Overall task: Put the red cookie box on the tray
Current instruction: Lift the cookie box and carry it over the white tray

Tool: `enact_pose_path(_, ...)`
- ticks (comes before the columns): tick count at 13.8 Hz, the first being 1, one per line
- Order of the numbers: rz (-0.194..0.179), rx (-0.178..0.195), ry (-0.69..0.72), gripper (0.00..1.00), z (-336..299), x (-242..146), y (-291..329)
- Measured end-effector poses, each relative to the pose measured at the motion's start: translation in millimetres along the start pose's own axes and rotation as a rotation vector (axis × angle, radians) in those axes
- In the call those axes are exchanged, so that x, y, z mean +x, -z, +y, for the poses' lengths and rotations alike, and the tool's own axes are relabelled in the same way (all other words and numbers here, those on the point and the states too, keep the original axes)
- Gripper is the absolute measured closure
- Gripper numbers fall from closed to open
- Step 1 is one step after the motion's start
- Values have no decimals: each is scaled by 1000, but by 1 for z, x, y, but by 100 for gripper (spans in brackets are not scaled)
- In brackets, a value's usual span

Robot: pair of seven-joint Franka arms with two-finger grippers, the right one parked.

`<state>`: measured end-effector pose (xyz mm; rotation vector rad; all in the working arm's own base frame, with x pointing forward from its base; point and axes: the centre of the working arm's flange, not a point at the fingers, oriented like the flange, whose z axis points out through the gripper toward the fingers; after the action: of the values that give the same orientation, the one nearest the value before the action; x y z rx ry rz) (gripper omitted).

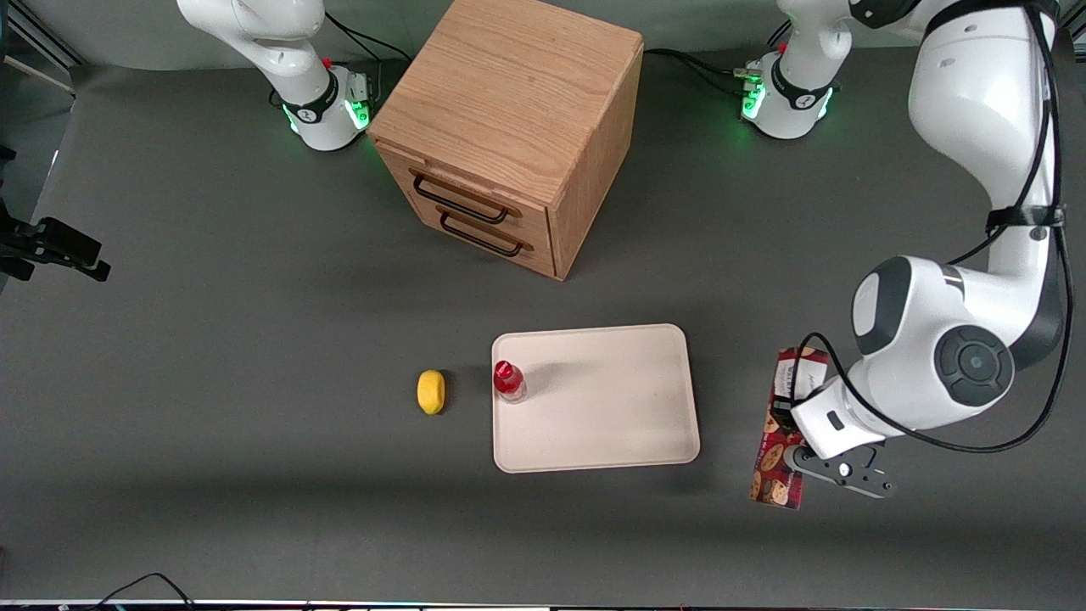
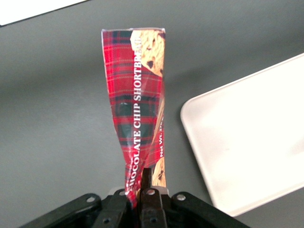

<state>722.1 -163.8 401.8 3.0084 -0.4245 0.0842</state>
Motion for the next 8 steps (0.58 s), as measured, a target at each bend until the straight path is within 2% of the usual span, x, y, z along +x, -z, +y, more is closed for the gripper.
enact_pose_path(3,-8,-26,140,95,54,-1,12)
enact_pose_path(4,-11,-17,184,95,77,-2,9)
enact_pose_path(5,-11,7,222,95,100,-3,5)
enact_pose_path(7,25,44,276,95,137,-5,-13)
enact_pose_path(8,44,47,293,95,148,-8,-32)
